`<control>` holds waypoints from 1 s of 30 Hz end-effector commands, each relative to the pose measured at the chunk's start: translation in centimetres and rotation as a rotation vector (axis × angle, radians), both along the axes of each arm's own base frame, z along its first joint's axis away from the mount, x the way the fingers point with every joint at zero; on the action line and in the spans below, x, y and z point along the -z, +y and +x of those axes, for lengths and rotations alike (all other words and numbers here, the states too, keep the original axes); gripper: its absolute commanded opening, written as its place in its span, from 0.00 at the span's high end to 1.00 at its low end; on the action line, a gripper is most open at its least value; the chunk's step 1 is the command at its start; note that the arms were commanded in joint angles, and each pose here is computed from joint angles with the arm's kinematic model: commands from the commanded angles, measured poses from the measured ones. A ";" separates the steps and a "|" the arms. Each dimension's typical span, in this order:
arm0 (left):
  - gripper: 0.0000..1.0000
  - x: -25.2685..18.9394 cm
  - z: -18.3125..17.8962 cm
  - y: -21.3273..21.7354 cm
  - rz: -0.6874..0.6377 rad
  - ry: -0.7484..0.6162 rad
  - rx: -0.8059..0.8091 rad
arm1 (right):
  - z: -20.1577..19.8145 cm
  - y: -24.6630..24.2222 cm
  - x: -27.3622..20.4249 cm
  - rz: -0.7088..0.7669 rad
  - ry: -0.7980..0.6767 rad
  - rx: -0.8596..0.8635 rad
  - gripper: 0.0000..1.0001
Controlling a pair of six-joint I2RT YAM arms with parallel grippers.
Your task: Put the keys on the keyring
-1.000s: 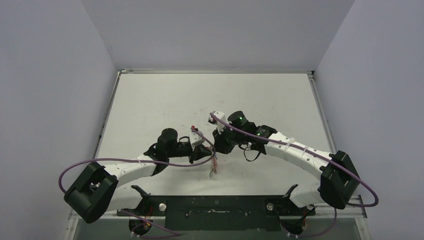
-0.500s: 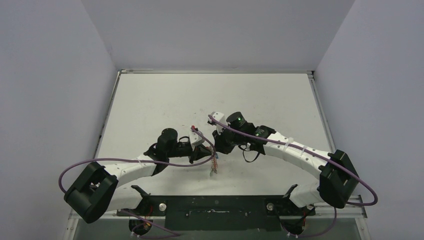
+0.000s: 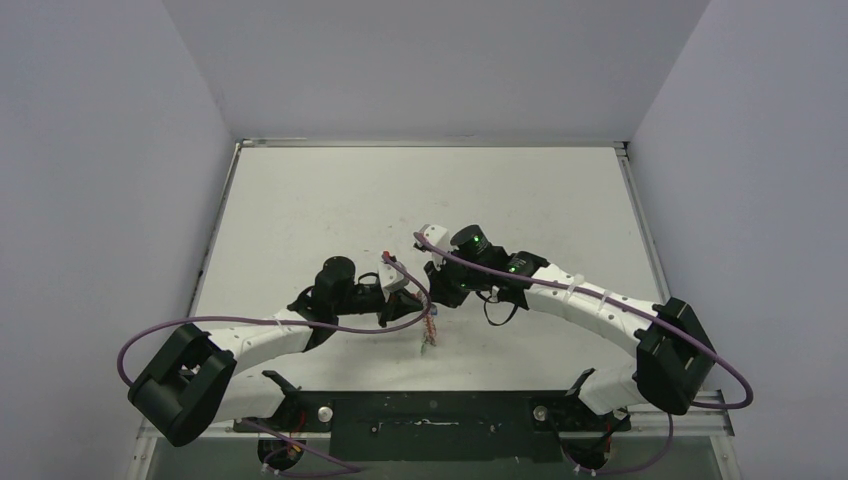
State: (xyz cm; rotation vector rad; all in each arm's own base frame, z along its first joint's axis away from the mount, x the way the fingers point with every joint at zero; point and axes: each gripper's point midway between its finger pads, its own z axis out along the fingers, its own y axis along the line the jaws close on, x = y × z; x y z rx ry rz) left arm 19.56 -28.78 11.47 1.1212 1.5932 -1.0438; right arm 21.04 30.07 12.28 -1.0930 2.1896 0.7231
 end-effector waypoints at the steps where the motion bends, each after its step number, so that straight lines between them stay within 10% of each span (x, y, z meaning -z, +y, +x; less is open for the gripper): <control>1: 1.00 -2.3 0.2 -0.6 -0.064 -0.089 0.025 | 1.1 -0.6 -0.2 -0.041 -0.059 0.028 1.00; 30: 1.00 -2.3 0.6 -0.4 -0.093 -0.076 -0.028 | 0.5 0.7 -1.3 0.006 -0.126 0.003 1.00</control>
